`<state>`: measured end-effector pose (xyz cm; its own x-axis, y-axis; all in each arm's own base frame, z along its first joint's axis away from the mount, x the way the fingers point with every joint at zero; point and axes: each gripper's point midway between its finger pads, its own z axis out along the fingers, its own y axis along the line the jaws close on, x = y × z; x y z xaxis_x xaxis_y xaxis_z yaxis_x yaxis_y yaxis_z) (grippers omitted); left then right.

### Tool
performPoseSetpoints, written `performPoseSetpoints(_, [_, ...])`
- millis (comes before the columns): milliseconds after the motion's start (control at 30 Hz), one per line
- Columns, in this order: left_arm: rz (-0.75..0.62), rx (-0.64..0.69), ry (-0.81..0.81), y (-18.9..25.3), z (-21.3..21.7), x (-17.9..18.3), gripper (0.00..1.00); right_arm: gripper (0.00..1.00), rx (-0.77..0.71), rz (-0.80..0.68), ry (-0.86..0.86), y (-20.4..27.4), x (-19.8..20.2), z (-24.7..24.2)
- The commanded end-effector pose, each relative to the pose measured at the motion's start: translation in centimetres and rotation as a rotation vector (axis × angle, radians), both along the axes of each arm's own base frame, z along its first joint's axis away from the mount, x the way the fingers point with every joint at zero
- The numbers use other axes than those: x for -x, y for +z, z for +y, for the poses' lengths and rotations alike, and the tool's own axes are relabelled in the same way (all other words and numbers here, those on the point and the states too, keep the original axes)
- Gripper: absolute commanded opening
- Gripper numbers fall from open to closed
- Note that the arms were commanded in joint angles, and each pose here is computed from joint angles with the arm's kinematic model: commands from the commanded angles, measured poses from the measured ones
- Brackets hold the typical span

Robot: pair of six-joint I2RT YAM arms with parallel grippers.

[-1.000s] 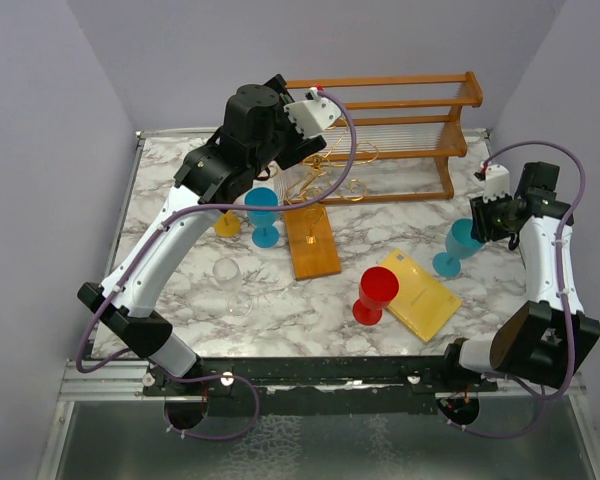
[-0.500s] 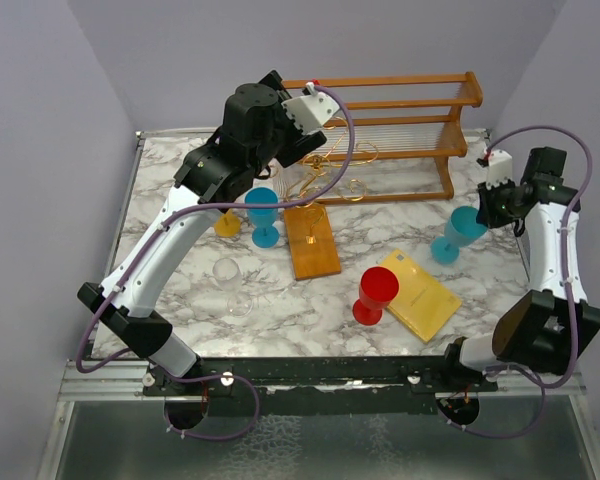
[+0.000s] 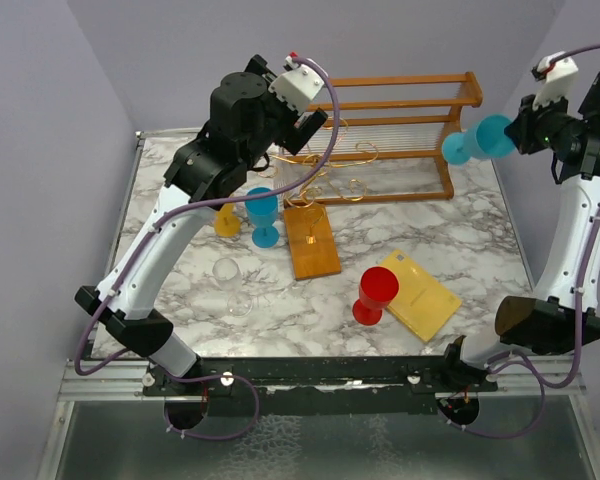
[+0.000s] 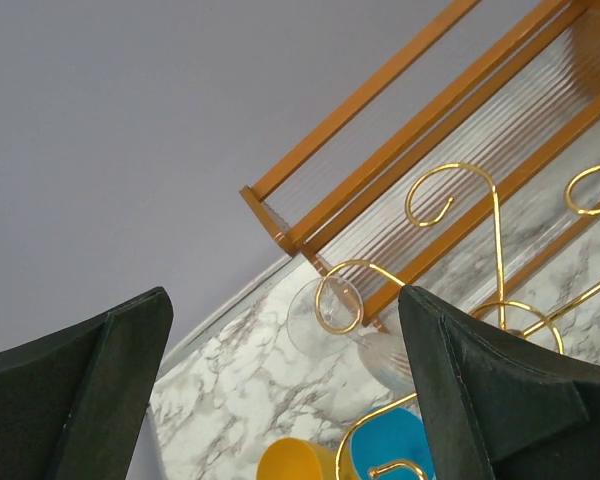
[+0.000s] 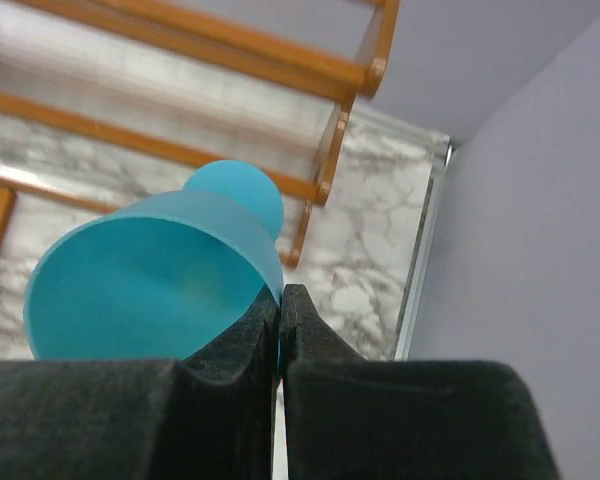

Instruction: Place the wine glass upside down on the wine glass rack

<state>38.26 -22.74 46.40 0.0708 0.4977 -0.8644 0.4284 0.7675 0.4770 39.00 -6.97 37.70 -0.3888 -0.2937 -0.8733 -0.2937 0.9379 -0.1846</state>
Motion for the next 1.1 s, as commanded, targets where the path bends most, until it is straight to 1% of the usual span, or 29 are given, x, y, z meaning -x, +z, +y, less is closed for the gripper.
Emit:
performPoseSetpoints(0, [0.025, 0.237, -0.041, 2.6, -0.8, 0.1, 0.99, 0.01, -0.149, -0.19, 0.047, 6.7, -1.2, 3.0])
performPoseSetpoints(267, [0.114, 0.464, -0.137, 3.6, -1.0, -1.1, 0.95, 0.01, -0.224, -0.357, 0.119, 12.9, -3.2, 8.6])
performPoseSetpoints(500, [0.203, 0.643, -0.242, 4.3, -3.2, -1.5, 0.9, 0.01, -0.308, -0.467, 0.242, 17.0, -2.6, 12.8])
performPoseSetpoints(667, [0.26, 0.735, -0.336, 5.0, -5.5, -1.5, 0.87, 0.01, -0.365, -0.475, 0.335, 17.8, -2.1, 15.2])
performPoseSetpoints(700, [0.278, 0.745, -0.346, 4.5, -6.1, -2.0, 0.85, 0.01, -0.377, -0.473, 0.353, 17.9, -2.0, 15.7])
performPoseSetpoints(933, [0.325, 0.78, -0.438, 3.9, -8.4, -2.9, 0.77, 0.01, -0.453, -0.452, 0.463, 17.9, -0.9, 18.4])
performPoseSetpoints(1067, [0.371, 0.811, -0.452, 3.1, -9.2, -3.3, 0.71, 0.01, -0.475, -0.426, 0.516, 17.3, -0.3, 19.6])
